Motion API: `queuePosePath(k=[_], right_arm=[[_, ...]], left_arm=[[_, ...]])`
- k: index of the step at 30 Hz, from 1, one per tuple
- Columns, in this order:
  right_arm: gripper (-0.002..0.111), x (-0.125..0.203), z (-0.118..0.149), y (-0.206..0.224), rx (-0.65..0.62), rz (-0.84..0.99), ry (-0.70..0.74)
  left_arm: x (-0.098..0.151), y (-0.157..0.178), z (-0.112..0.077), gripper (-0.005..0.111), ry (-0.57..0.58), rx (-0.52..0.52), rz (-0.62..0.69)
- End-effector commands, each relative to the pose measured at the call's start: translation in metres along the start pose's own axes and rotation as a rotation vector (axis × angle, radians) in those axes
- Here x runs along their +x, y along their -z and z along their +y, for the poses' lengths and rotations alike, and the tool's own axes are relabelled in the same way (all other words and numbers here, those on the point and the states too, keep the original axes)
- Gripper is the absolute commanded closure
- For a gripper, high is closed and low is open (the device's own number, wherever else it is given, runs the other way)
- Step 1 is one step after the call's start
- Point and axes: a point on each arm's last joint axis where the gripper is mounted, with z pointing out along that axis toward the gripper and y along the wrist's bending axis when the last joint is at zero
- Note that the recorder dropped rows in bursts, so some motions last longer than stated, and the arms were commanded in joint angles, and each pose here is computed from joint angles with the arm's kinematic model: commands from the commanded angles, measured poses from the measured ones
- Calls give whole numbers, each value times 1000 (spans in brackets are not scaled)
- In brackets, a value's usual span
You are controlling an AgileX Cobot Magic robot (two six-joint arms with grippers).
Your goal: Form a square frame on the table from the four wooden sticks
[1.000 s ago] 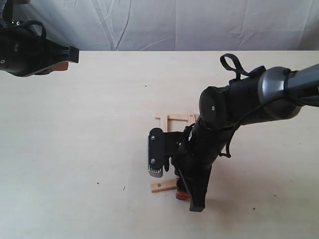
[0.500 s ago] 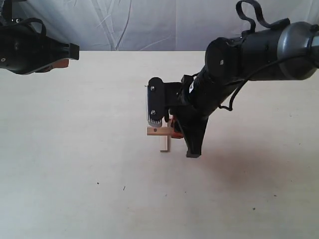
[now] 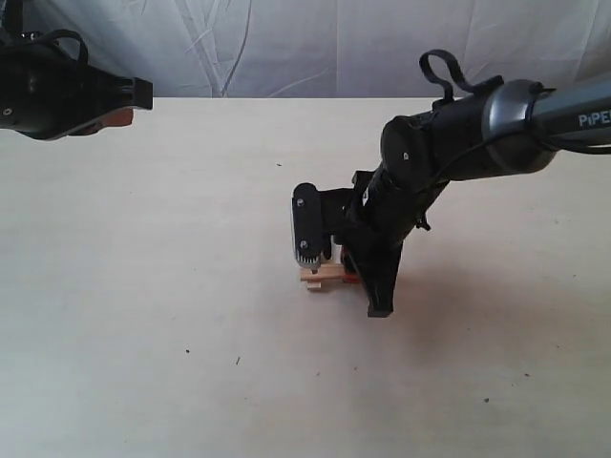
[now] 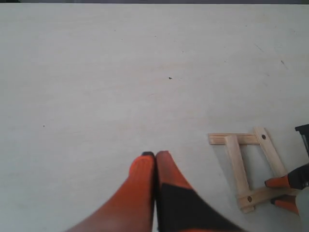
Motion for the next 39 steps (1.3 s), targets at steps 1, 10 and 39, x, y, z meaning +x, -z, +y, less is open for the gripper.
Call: queuePosePath(k=[1, 10, 39], right_arm=[[109, 0, -3, -5, 16, -14, -58], [82, -1, -5, -5, 28, -28, -116], [107, 105, 95, 220, 549, -467, -1139]], left_arm=[[-1, 2, -2, 107, 3, 8, -20], [-1, 2, -2, 107, 3, 8, -22], [61, 106, 8, 107, -112, 5, -450]])
